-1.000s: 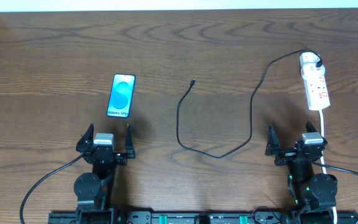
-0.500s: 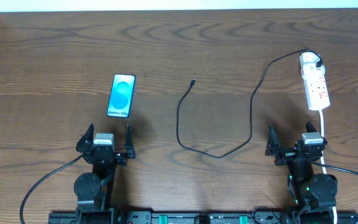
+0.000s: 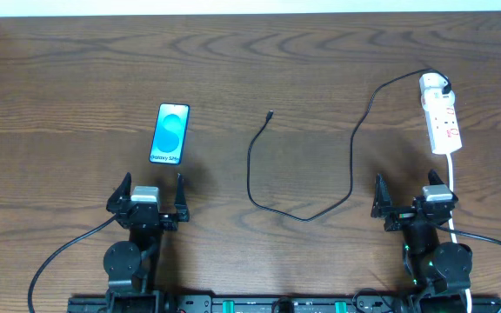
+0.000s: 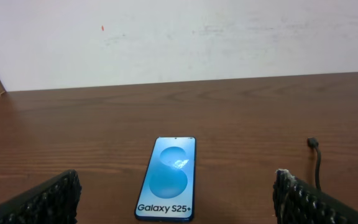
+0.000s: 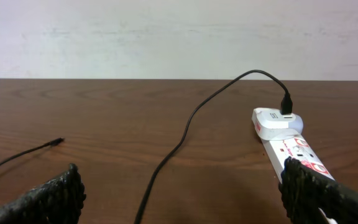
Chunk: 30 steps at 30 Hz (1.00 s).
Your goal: Plug charger to phone and switch on socket
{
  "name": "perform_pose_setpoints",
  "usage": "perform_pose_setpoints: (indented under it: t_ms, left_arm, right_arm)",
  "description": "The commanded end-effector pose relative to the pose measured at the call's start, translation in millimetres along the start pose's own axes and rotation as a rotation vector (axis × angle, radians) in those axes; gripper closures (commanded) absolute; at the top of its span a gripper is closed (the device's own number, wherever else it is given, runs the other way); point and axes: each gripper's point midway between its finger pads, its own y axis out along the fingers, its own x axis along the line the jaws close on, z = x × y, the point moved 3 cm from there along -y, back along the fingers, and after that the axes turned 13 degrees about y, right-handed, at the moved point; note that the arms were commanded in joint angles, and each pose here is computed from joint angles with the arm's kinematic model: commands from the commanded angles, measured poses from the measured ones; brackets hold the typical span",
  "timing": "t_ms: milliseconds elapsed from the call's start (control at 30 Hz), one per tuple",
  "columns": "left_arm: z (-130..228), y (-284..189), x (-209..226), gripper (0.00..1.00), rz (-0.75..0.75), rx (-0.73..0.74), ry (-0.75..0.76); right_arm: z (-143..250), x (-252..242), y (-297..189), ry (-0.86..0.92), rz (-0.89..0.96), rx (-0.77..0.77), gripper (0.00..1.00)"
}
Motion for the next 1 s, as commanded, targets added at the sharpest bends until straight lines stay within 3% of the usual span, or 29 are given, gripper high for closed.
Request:
perform_pose_setpoints:
  t_ms: [0, 433, 967]
  left_arm:
    - [13, 1, -6, 0.02, 0.028, 0.046, 0.009]
    - [1, -1, -3, 0.02, 0.023, 0.028, 0.010]
    - [-28, 16, 5, 0.02, 0.075, 0.163, -0.020]
  right_arm:
    - [1, -1, 0, -0.005, 0.006, -0.001, 0.01]
    - [1, -1, 0, -0.005, 0.006, -0.001, 0.01]
    - [1, -1, 0, -0.005, 0.006, -0.001, 0.01]
